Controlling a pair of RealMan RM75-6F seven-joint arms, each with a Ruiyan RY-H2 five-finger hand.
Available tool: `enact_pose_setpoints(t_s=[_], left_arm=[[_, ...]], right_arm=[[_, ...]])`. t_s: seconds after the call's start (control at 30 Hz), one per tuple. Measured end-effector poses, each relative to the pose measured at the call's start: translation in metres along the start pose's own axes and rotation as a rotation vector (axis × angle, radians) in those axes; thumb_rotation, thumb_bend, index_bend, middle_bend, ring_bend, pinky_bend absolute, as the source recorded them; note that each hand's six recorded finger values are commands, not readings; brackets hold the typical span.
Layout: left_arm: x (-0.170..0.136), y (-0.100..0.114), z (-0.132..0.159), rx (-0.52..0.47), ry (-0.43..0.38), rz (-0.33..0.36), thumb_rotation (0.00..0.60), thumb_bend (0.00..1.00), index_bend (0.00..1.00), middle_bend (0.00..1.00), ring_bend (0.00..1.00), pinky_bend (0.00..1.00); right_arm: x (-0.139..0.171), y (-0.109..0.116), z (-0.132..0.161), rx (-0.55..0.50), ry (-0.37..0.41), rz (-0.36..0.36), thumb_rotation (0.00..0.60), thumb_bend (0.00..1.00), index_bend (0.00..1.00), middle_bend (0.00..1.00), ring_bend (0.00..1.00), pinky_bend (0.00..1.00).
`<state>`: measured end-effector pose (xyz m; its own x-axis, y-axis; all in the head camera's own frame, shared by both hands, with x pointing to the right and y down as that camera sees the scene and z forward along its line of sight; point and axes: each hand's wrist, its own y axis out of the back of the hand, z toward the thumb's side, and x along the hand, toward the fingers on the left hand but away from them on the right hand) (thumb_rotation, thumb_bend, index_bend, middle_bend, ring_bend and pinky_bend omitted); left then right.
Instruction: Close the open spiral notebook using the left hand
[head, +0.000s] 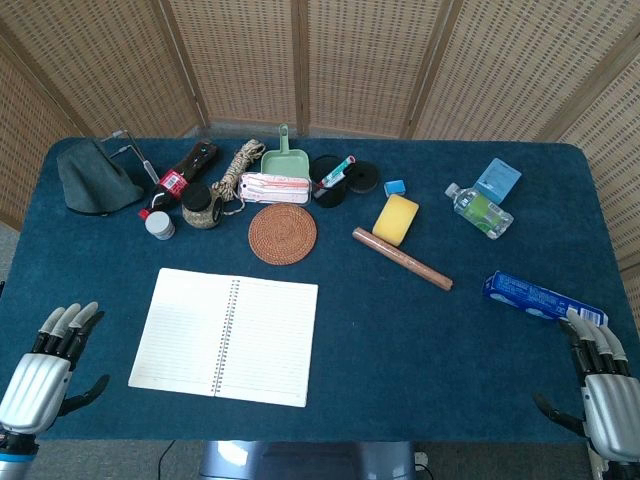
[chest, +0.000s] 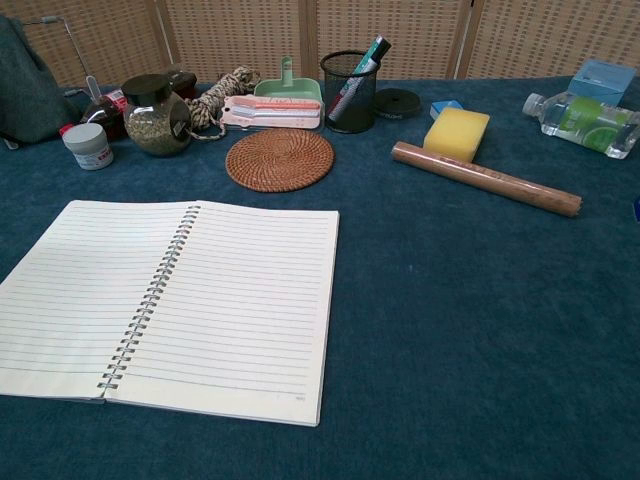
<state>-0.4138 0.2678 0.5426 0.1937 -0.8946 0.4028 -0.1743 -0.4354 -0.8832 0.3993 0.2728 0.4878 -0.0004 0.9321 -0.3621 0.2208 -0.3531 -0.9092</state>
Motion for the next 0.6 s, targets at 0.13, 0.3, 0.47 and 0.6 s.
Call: enact_pose_setpoints(t_s=[0.13,0.3,0.47,0.6], left_arm=[[0.0,-0.002,0.001,0.006,-0.003,-0.005,0.6,0.23,0.03,0.0,0.0,0.02],[-0.001,-0.006,0.003,0.01,-0.014,-0.023,0.6,0.23,0.03,0.0,0.0,0.02],[-0.002,-0.013,0.006,0.018,-0.048,-0.069,0.6,0.23,0.04,0.0,0.0,0.02],[0.0,-0.026,0.01,0.025,-0.085,-0.142,0.6,0.23,0.05,0.0,0.0,0.01]], right_arm=[[0.0,0.0,-0.001,-0.001,-0.002,0.0,0.6,0.2,0.0,0.0,0.0,0.0],[0.001,0.001,0.0,-0.005,0.0,-0.005,0.6,0.2,0.0,0.0,0.0,0.0],[-0.001,0.002,0.002,-0.017,0.003,-0.002,0.6,0.2,0.0,0.0,0.0,0.0],[-0.001,0.004,0.0,-0.024,-0.003,-0.006,0.6,0.2,0.0,0.0,0.0,0.0]])
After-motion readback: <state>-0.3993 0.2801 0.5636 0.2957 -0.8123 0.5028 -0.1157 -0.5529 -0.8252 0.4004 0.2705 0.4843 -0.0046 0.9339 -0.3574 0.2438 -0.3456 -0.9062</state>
